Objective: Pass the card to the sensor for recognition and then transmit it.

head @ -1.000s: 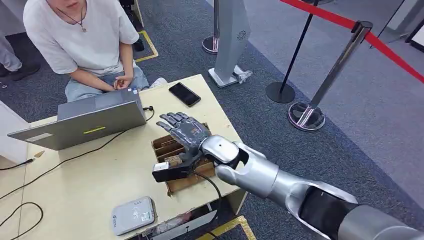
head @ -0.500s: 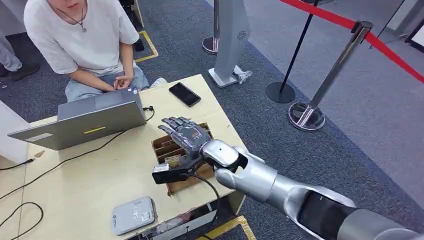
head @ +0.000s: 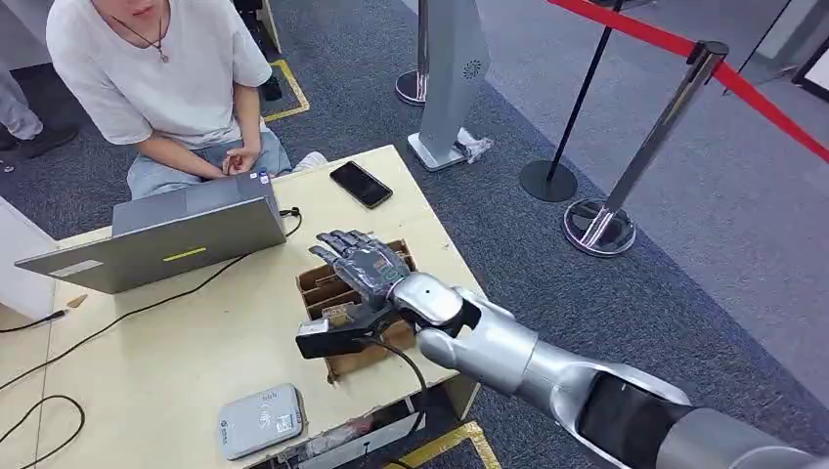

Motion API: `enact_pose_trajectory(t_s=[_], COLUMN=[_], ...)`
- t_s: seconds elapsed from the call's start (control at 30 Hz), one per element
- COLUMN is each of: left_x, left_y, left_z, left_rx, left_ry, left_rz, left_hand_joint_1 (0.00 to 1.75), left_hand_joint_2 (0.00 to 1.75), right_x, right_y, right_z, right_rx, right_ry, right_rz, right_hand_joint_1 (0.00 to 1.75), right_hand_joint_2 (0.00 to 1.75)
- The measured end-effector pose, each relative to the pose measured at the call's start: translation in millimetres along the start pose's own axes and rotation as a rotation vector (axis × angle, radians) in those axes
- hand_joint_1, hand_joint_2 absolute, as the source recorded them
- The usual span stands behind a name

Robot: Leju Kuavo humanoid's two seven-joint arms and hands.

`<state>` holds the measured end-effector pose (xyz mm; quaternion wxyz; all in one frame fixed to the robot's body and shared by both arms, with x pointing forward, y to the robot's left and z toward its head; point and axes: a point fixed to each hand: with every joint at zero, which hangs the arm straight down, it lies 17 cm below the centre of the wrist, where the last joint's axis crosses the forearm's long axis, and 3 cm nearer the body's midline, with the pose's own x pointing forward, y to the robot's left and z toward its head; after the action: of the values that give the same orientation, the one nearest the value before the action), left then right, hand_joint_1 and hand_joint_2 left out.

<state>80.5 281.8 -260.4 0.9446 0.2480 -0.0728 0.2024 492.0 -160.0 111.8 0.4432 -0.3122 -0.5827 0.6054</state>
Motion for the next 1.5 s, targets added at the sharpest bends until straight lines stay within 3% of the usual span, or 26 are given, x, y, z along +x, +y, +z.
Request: enact_pose_trajectory(t_s=[0.1,0.3,0.43,0.7,0.73,0.9,0.93,1.03,1.1,1.27,1.5], left_x=[0,1,1,2,2,2,2,2,2,2,2], left_y=[0,0,0,-1,-1,-1,-1,-1,-1,-1,-1], left_z=[0,0,0,0,0,0,0,0,0,0,0], left_rx=[0.0,0.0,0.0,-0.001,-0.001,-0.002,-0.002,-0.002,-0.003,-0.003,-0.003], left_ry=[-0.001,-0.002,-0.004,-0.005,-0.005,-0.005,-0.005,-0.005,-0.005,-0.005,-0.008], left_rz=[0.0,-0.003,-0.004,-0.004,-0.004,-0.005,-0.005,-0.005,-0.005,-0.004,-0.003], left_hand_joint_1=[0.0,0.0,0.0,0.0,0.0,0.0,0.0,0.0,0.0,0.0,0.0], left_hand_joint_2=[0.0,0.0,0.0,0.0,0.0,0.0,0.0,0.0,0.0,0.0,0.0], right_x=[-1,-5,-5,-7,-7,-10,-10,-11,-11,-11,-10], right_y=[1,3,4,4,4,1,1,0,0,-2,-2], right_z=[-1,-1,-2,-2,-2,-3,-3,-3,-3,-4,-4], right_rx=[0.0,0.0,0.0,-0.001,-0.001,-0.01,-0.01,-0.012,-0.013,-0.02,-0.021], right_ry=[0.004,0.013,0.016,0.022,0.023,0.035,0.037,0.039,0.039,0.04,0.039], right_rz=[-0.001,-0.004,-0.007,-0.01,-0.01,-0.013,-0.013,-0.014,-0.015,-0.017,-0.018], right_hand_joint_1=[0.51,0.65,0.56,0.65,0.75,0.94,1.17,1.38,1.38,1.71,1.75], right_hand_joint_2=[1.75,1.75,1.75,1.75,1.75,1.75,1.75,1.75,1.75,1.75,1.75])
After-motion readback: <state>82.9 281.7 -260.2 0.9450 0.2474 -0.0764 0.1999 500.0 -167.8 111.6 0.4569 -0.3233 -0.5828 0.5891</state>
